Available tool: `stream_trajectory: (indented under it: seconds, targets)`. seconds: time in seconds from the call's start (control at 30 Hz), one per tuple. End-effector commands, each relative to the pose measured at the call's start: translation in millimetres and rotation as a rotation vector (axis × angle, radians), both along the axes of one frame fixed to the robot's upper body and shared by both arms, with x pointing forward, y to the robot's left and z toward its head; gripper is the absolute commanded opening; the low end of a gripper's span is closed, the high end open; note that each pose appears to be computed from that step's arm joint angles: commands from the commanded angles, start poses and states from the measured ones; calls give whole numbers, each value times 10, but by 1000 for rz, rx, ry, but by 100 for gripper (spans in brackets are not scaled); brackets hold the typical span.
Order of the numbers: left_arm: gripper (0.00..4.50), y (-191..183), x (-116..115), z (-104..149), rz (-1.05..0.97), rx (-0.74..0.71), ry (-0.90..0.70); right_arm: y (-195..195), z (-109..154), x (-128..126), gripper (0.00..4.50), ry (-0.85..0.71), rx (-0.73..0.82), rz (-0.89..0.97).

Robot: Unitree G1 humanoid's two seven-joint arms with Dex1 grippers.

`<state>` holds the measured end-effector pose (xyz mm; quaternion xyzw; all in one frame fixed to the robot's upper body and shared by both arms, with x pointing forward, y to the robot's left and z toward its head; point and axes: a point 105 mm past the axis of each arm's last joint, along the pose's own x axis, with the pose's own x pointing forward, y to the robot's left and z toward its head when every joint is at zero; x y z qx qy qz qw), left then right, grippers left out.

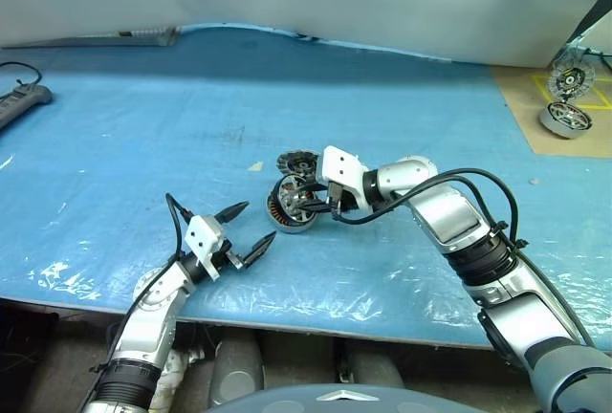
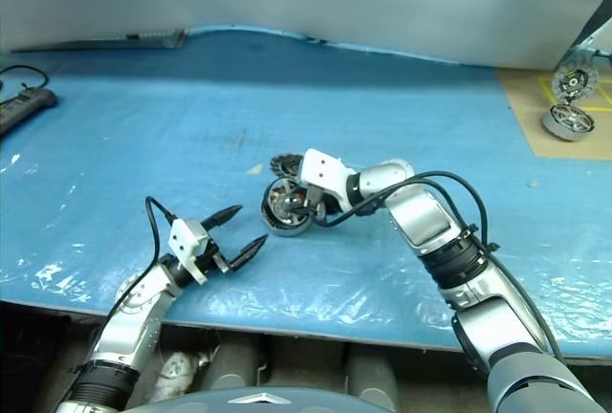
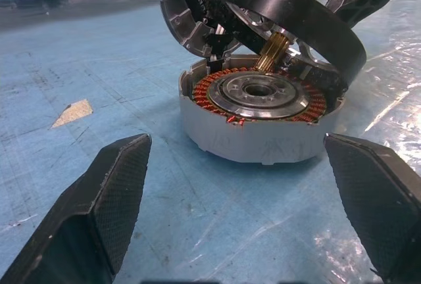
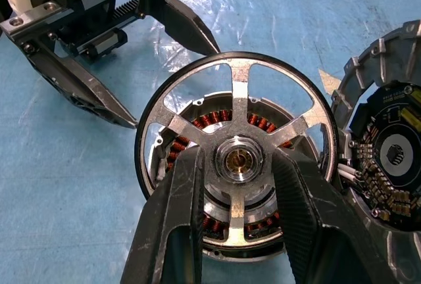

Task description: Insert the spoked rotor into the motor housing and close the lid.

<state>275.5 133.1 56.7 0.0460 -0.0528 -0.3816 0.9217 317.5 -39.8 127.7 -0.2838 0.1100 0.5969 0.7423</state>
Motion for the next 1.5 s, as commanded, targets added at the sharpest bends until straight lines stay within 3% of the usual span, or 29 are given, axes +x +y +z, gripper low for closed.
stream_trajectory:
  seconds: [0.03, 0.37, 0.57, 0.7, 0.8, 1.03, 1.17, 1.27, 1.5]
  targets:
    - [450, 4, -6, 96, -6, -7, -36, -10, 119, 12, 120, -48, 5, 9]
    - [450, -11, 9, 155, -8, -5, -42, -16, -2, 47, 120, -40, -26, -14]
    - [450, -19, 22, 158, -8, -4, -38, 15, 27, 76, 318, -45, -10, -26]
    - [450, -64, 43, 159, -10, -3, -34, 43, 110, 40, 318, -21, 42, -29]
    - [450, -99, 35, 175, -13, -4, -36, 46, 128, 24, 252, 2, 75, -49]
    - [450, -51, 36, 103, -8, 6, -25, -355, 183, 15, 6, 45, 65, -105]
    - [450, -14, 40, 31, -7, 13, -19, -676, 214, 219, 2, 1, -1, -206]
    - [450, -12, 33, -43, -12, 16, -18, -808, 253, 556, 2, -81, -9, -325]
    - [450, -37, 49, -60, -18, 12, -29, -510, 274, 984, 2, -53, 180, -382]
